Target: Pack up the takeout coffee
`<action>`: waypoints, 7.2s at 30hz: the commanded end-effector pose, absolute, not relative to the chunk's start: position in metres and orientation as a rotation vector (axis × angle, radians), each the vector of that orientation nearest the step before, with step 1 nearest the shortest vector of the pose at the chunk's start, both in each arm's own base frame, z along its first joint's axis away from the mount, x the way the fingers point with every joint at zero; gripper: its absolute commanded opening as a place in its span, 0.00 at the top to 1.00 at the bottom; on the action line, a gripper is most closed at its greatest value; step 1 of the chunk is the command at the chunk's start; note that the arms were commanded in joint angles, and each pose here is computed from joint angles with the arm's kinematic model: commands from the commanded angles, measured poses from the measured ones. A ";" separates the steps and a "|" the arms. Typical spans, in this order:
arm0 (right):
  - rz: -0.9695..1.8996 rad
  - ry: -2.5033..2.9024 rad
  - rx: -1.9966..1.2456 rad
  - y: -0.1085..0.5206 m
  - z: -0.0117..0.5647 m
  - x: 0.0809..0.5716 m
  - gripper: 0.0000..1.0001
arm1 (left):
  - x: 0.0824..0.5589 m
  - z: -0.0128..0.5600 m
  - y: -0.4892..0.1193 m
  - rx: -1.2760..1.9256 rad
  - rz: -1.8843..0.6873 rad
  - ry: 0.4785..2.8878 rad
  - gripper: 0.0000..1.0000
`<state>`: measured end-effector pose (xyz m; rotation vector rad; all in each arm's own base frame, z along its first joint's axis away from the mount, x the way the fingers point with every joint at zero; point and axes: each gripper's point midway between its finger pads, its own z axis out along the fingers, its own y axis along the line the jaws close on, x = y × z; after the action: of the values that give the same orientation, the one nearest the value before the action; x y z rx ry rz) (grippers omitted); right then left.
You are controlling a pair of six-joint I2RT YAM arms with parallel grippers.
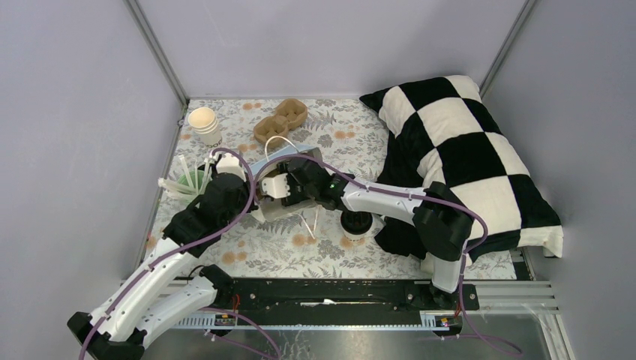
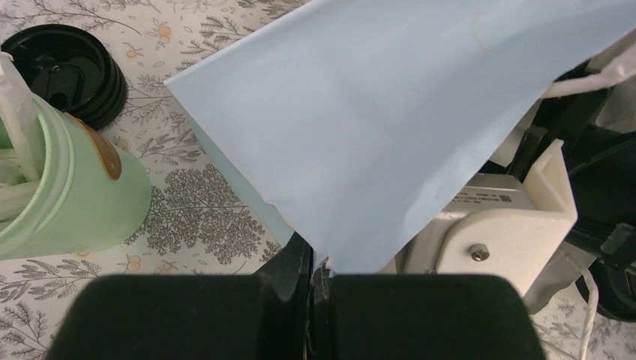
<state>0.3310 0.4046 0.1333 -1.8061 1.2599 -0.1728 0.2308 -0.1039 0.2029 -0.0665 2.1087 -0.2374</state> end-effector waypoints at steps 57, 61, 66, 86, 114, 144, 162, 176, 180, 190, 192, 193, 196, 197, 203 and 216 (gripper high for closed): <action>-0.073 1.953 -2.082 0.315 0.058 0.263 0.67 | 0.217 0.234 -0.116 -0.146 -0.237 2.346 1.00; -0.054 1.936 -2.099 0.323 0.057 0.267 0.68 | 0.223 0.233 -0.118 -0.103 -0.216 2.347 1.00; -0.004 1.935 -2.102 0.338 0.044 0.269 0.71 | 0.227 0.234 -0.120 -0.070 -0.196 2.345 1.00; 0.010 2.113 -2.078 0.334 -0.020 0.259 0.69 | 0.230 0.229 -0.122 -0.052 -0.203 2.357 1.00; 0.096 2.013 -1.691 0.383 0.147 0.261 0.00 | 0.221 0.214 -0.116 -0.089 -0.251 2.321 1.00; 0.157 2.010 -1.462 0.392 0.213 0.215 0.00 | 0.219 0.207 -0.133 -0.105 -0.358 2.352 1.00; -0.197 1.864 -1.449 0.380 0.209 0.238 0.00 | 0.214 0.210 -0.143 -0.052 -0.414 2.377 1.00; 0.092 1.738 -1.526 0.390 0.219 0.198 0.00 | 0.215 0.211 -0.137 -0.092 -0.373 2.384 1.00; 0.079 1.737 -1.604 0.391 0.207 0.192 0.00 | 0.216 0.218 -0.141 -0.091 -0.397 2.378 1.00; 0.123 1.617 -1.680 0.393 0.214 0.182 0.14 | 0.214 0.217 -0.137 -0.109 -0.389 2.373 1.00; 0.146 1.591 -1.698 0.393 0.216 0.179 0.22 | 0.212 0.215 -0.136 -0.111 -0.387 2.376 1.00; 0.157 1.583 -1.705 0.394 0.217 0.177 0.23 | 0.212 0.215 -0.136 -0.112 -0.388 2.375 1.00; 0.199 1.581 -1.729 0.394 0.217 0.170 0.33 | 0.212 0.216 -0.134 -0.114 -0.384 2.367 1.00; 0.209 1.587 -1.731 0.394 0.217 0.169 0.41 | 0.212 0.216 -0.133 -0.116 -0.380 2.364 1.00; 0.198 1.635 -1.698 0.390 0.224 0.170 0.45 | 0.209 0.210 -0.130 -0.125 -0.372 2.369 1.00; 0.216 1.662 -1.574 0.384 0.275 0.173 0.44 | 0.208 0.208 -0.127 -0.128 -0.355 2.367 1.00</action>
<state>0.1787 0.3928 0.2305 -1.6640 1.6738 0.1467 0.2086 -0.1335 0.2150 -0.1154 2.3529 -0.4027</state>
